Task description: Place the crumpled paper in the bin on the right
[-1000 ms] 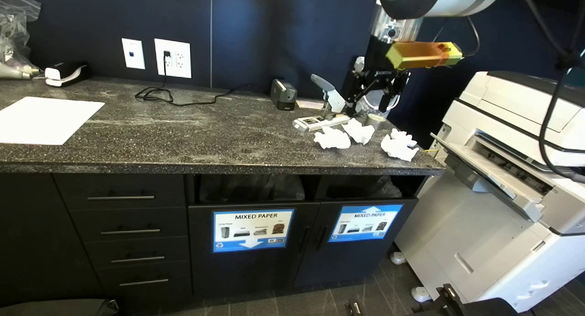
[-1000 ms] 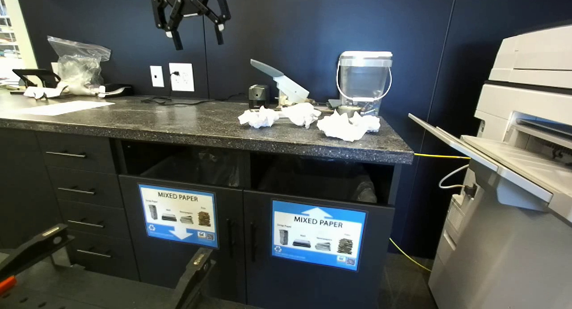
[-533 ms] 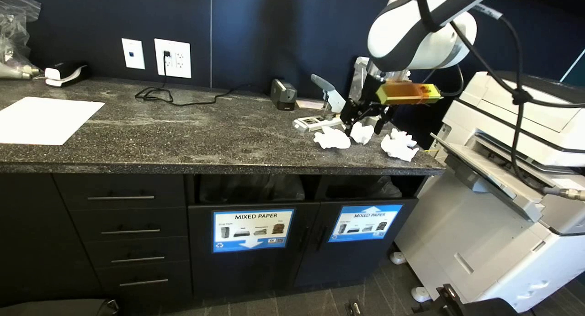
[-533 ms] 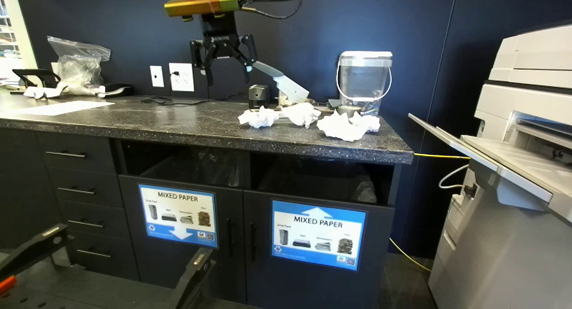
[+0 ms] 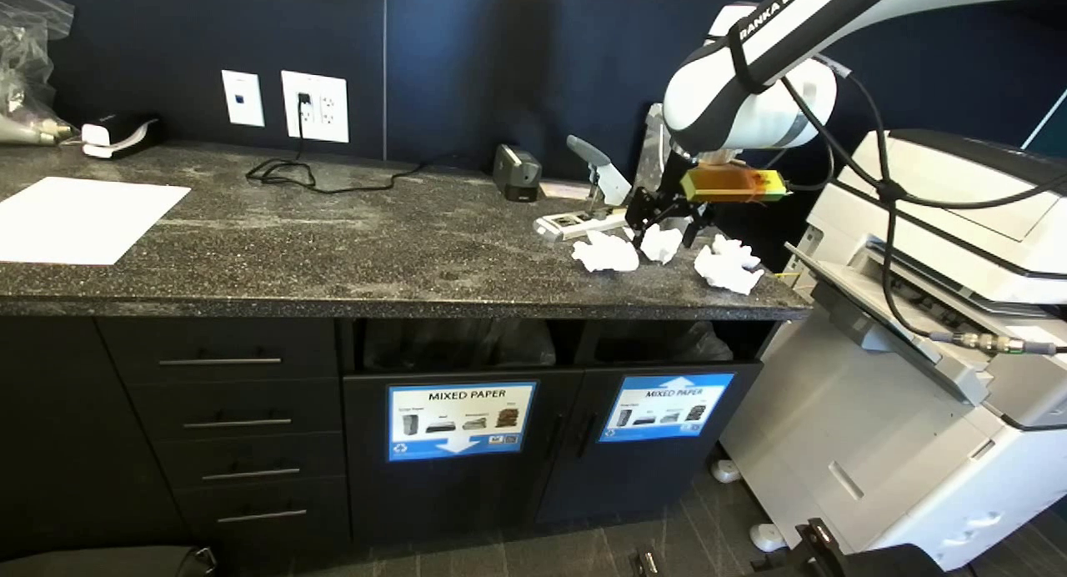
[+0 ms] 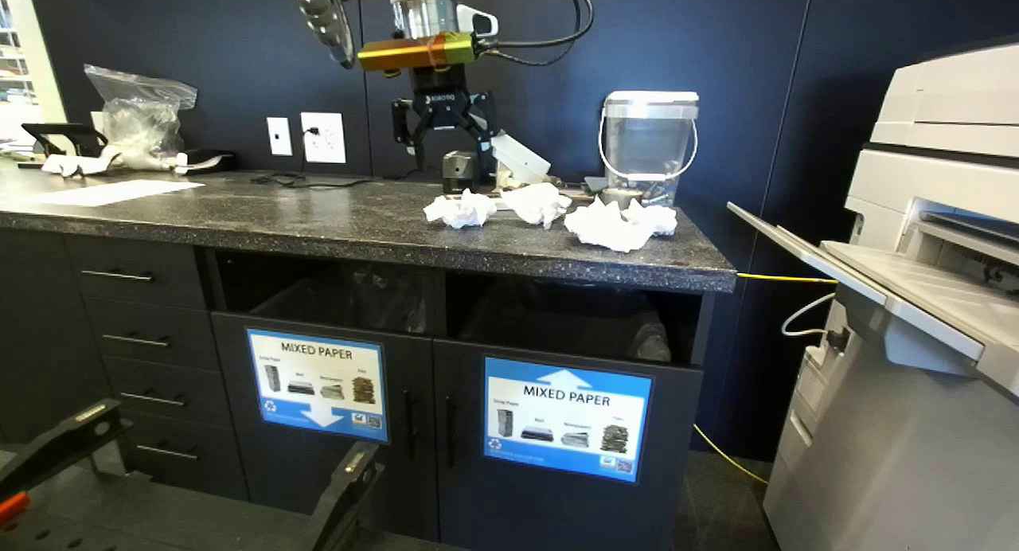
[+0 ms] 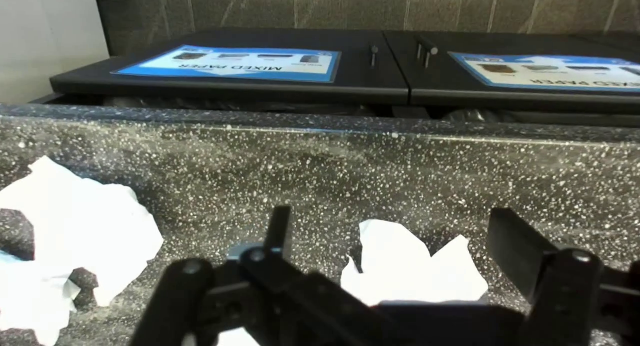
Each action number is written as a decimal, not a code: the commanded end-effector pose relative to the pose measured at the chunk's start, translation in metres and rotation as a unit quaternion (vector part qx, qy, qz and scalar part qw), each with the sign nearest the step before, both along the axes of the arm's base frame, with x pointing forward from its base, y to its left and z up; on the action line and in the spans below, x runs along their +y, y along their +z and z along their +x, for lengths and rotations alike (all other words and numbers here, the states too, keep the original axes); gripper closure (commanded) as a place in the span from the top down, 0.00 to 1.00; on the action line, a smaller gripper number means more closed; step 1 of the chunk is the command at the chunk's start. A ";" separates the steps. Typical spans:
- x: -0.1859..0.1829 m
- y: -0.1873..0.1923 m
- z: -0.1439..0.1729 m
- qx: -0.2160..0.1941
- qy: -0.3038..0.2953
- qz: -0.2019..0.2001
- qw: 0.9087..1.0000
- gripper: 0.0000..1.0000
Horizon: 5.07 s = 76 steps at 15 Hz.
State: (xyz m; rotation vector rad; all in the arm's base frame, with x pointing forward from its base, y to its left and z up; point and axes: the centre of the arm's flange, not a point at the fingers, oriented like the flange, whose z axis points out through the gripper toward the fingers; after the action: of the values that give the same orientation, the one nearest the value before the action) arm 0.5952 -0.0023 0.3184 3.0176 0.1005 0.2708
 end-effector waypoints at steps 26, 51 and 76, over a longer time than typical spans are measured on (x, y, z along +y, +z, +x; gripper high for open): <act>0.000 -0.086 0.106 -0.054 0.036 0.077 0.995 1.00; 0.015 -0.099 0.109 0.012 0.075 0.068 0.995 0.02; -0.004 -0.139 -0.069 -0.010 0.024 -0.005 1.000 0.03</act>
State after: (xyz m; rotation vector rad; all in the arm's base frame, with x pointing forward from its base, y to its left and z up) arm 0.5629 -0.0064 0.1960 3.0242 0.2174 0.2790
